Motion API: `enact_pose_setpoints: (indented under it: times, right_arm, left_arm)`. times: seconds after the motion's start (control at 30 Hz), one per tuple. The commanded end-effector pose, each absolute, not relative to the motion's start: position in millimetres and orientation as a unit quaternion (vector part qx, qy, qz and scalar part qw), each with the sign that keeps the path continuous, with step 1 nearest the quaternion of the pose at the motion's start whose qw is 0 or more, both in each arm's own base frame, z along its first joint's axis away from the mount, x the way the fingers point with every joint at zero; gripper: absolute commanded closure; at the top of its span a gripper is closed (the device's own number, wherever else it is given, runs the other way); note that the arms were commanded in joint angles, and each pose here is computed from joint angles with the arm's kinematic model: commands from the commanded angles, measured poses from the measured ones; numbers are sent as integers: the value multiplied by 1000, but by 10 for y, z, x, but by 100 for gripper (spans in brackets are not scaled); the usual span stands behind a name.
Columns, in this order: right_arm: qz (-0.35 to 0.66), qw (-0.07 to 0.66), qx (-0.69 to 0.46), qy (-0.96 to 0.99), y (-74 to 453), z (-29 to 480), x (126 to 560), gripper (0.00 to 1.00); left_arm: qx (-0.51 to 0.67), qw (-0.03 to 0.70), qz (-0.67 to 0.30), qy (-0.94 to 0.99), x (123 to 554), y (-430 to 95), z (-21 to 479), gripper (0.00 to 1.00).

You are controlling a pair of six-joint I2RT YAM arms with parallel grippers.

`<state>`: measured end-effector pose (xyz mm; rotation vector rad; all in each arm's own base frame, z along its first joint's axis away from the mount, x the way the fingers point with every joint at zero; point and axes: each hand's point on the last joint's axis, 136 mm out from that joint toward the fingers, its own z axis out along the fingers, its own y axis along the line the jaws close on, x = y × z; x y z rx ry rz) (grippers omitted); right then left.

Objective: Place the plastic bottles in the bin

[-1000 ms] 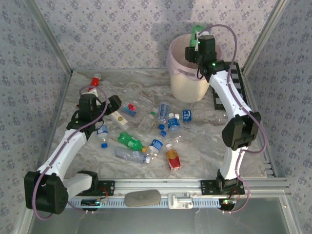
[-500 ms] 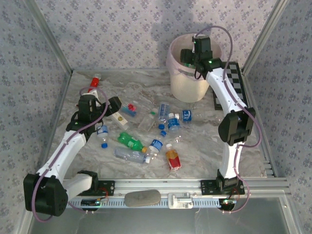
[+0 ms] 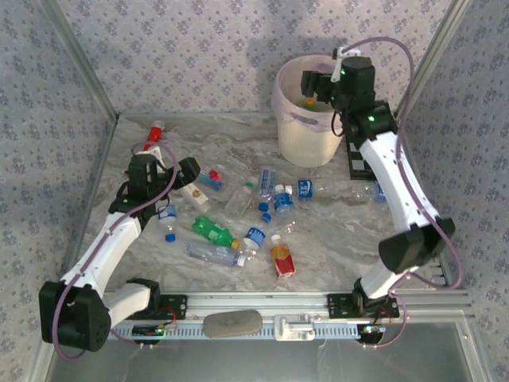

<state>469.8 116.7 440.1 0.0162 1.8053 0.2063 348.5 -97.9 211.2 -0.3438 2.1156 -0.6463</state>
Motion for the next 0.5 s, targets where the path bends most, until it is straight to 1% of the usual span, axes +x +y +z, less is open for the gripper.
enact_pose_setpoints:
  times: [0.0, 0.17, 0.33, 0.37, 0.4, 0.47]
  right_arm:
    - [100, 621, 21, 778, 1088, 4393, 4464, 5]
    - [83, 600, 60, 794, 822, 4028, 4052, 4]
    - [65, 544, 133, 826, 437, 3366, 3647, 3]
    - [65, 538, 150, 827, 362, 3297, 3587, 3]
    - [58, 516, 167, 838, 283, 3040, 3517, 3]
    - [53, 498, 199, 843, 137, 2805, 3419, 3]
  left_arm:
    - [-134, 443, -282, 840, 3544, -1048, 2199, 0]
    - [-121, 442, -287, 841, 3590, -1169, 2200, 0]
    - [-99, 433, -285, 850, 3637, -1348, 2175, 0]
    - [-96, 430, -285, 851, 3644, -1380, 2164, 0]
    - [-93, 428, -285, 853, 3650, -1410, 2151, 0]
    - [-90, 424, -285, 855, 3664, -1452, 2138, 0]
